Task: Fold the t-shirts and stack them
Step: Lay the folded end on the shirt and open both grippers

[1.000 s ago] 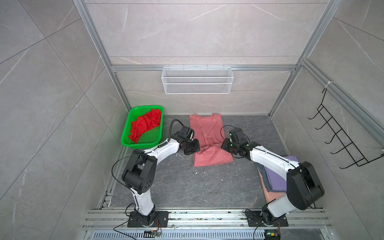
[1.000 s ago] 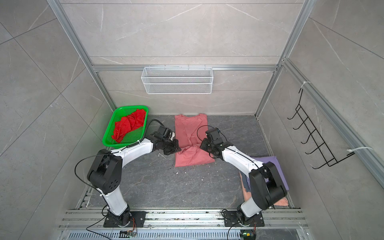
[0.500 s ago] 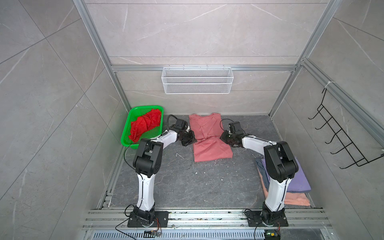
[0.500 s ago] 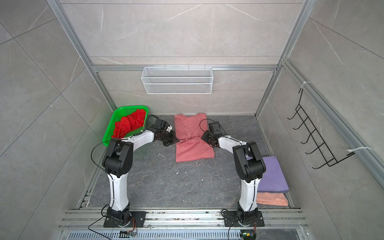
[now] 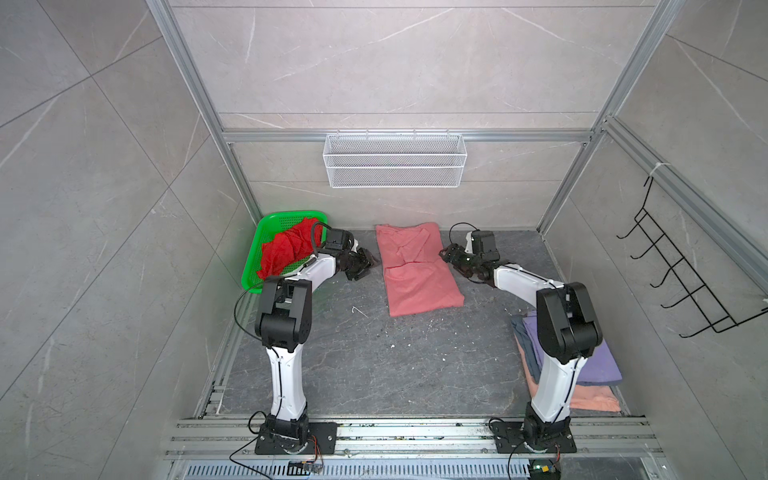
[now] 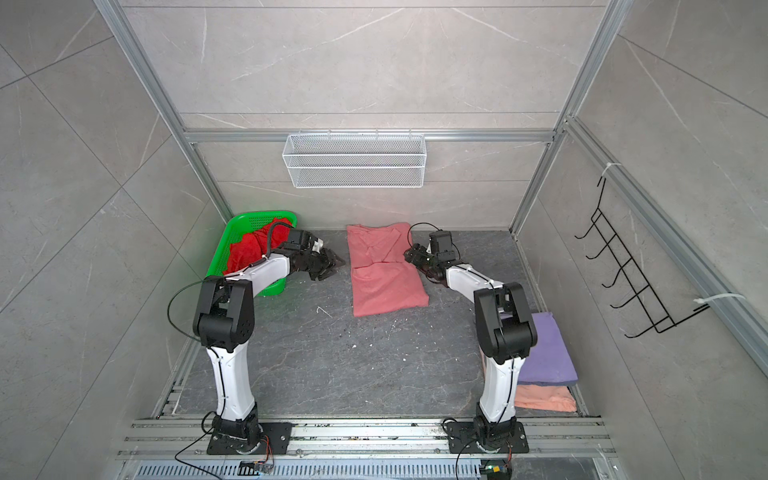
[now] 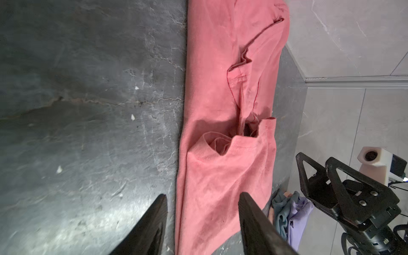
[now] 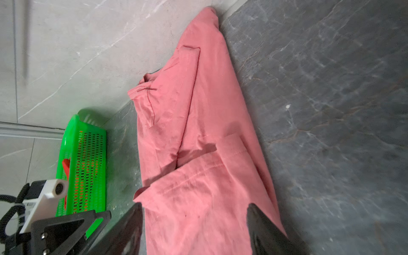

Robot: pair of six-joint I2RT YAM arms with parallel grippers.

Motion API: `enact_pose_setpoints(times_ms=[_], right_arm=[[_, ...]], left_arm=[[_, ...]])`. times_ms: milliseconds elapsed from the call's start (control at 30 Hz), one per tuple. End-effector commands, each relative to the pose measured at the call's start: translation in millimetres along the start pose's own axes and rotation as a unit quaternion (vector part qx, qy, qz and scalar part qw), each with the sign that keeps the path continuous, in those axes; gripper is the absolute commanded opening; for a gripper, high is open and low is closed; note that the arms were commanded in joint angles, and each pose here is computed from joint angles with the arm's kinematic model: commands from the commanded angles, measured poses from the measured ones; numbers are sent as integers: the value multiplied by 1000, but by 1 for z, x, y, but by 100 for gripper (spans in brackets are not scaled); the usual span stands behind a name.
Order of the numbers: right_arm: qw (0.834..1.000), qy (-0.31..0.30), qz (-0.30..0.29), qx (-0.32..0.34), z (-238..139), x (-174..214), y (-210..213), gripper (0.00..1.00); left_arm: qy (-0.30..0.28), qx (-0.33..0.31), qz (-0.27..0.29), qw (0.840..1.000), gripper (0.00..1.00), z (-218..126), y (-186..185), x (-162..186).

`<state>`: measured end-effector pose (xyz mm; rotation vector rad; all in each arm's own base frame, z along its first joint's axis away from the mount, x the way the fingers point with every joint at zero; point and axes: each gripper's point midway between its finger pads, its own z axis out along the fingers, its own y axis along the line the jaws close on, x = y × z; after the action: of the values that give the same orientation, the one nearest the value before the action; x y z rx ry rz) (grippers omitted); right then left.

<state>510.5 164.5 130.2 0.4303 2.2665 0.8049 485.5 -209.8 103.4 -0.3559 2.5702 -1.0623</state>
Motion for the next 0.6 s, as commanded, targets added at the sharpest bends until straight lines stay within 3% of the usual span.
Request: enact_pose_setpoints(times_ms=[0, 133, 300, 567], right_arm=[[999, 26, -20, 11, -31, 21, 0, 74], [997, 60, 4, 51, -54, 57, -29, 74], [995, 82, 43, 46, -78, 94, -44, 76], [991, 99, 84, 44, -66, 127, -70, 76]], left_arm=[[-14, 11, 34, 999, 57, -23, -30, 13], [19, -15, 45, 999, 62, -20, -25, 58], [43, -53, 38, 997, 71, -21, -8, 110], [60, -65, -19, 996, 71, -2, 20, 161]])
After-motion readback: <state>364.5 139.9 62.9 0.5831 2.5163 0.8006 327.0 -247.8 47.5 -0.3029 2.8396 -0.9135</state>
